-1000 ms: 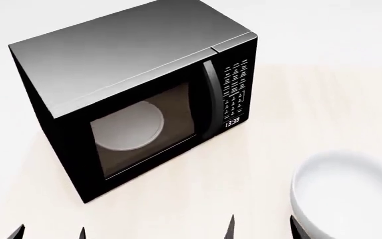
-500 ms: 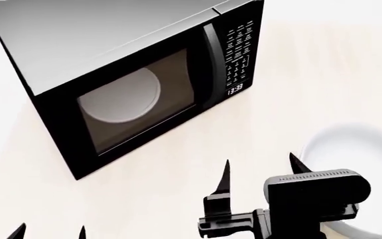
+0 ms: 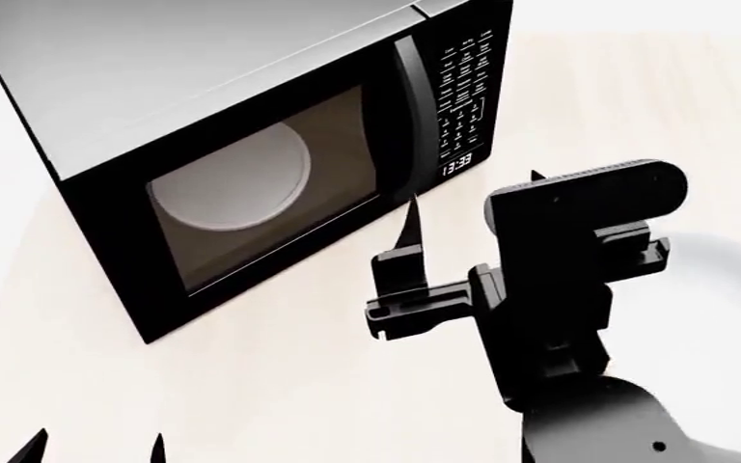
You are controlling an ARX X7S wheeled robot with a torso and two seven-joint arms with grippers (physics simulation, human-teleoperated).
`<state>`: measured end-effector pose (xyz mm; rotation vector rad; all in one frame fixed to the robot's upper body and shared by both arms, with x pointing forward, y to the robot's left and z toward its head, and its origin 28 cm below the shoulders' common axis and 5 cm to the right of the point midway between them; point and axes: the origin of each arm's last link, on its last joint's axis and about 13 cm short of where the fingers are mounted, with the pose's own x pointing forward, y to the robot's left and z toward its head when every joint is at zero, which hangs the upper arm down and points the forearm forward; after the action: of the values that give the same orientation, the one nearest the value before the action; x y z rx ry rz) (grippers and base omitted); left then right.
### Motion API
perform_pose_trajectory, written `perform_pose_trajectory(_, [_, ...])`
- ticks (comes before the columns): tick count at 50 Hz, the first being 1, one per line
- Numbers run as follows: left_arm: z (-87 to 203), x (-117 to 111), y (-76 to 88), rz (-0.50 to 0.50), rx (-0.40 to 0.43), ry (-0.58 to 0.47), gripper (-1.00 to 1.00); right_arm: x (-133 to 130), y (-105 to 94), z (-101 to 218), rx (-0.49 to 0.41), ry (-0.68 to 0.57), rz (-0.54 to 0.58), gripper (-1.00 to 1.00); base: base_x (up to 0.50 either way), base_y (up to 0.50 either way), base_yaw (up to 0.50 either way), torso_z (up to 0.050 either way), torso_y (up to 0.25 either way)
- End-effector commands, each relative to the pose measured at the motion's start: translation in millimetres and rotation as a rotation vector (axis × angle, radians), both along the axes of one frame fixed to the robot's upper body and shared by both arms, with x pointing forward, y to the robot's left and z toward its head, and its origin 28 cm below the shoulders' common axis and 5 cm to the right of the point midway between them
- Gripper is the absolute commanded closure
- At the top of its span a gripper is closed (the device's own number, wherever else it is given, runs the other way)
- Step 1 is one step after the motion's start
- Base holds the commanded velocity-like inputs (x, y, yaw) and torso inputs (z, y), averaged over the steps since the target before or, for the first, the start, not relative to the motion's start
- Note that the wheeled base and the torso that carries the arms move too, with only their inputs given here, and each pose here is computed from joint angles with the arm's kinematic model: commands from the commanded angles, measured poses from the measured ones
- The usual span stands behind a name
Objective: Open the microwave.
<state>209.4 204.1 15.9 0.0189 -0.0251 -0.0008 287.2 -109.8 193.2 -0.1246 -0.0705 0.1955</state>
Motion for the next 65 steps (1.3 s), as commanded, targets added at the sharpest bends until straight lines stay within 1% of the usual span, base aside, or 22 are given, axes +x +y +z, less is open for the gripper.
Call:
perform_pose_trajectory(1, [-2.6,-1.5,0.2,-0.001,0.01,0.016,-1.0,21.2,1.5,16.0,-0.017,-0.002,0.022,-1.0,0.0,0.0,0.0,0.0,0.0])
perform_pose_trajectory(12, [-2.8,-1.5,0.4,-0.001,0.01,0.016,-1.0,39.6,4.0,24.7,-0.064,0.011,0.031,-1.0,0.0,0.0,0.0,0.0,0.0])
perform_pose_trajectory(19, [-3.0,-1.4,0.8,-0.002,0.012,0.016,-1.0,53.4,3.5,22.0,-0.09,0.034,0.036,-1.0,0.0,0.0,0.0,0.0,0.0])
perform_pose_trajectory(27, [-3.3,-0.7,0.9,0.0,0.01,0.019,-1.0,66.2,3.9,22.7,-0.085,0.051,0.055,-1.0,0.0,0.0,0.0,0.0,0.0])
perform_pose_trajectory(32, [-3.4,-0.9,0.8,-0.001,0.012,0.016,-1.0,75.0,3.6,19.7,-0.064,0.073,0.053,-1.0,0.0,0.0,0.0,0.0,0.0])
perform_pose_trajectory(40, [-3.4,-0.9,0.4,-0.002,0.013,0.012,-1.0,86.9,4.3,19.6,-0.068,0.08,0.045,-1.0,0.0,0.0,0.0,0.0,0.0])
perform_pose_trajectory(55, [-3.2,-1.9,0.4,-0.004,0.018,0.005,-1.0,103.5,9.8,15.1,-0.062,0.097,0.041,-1.0,0.0,0.0,0.0,0.0,0.0])
perform_pose_trajectory(65, [-2.9,-2.3,0.4,-0.005,0.019,0.003,-1.0,110.1,11.5,10.8,-0.061,0.11,0.031,-1.0,0.0,0.0,0.0,0.0,0.0])
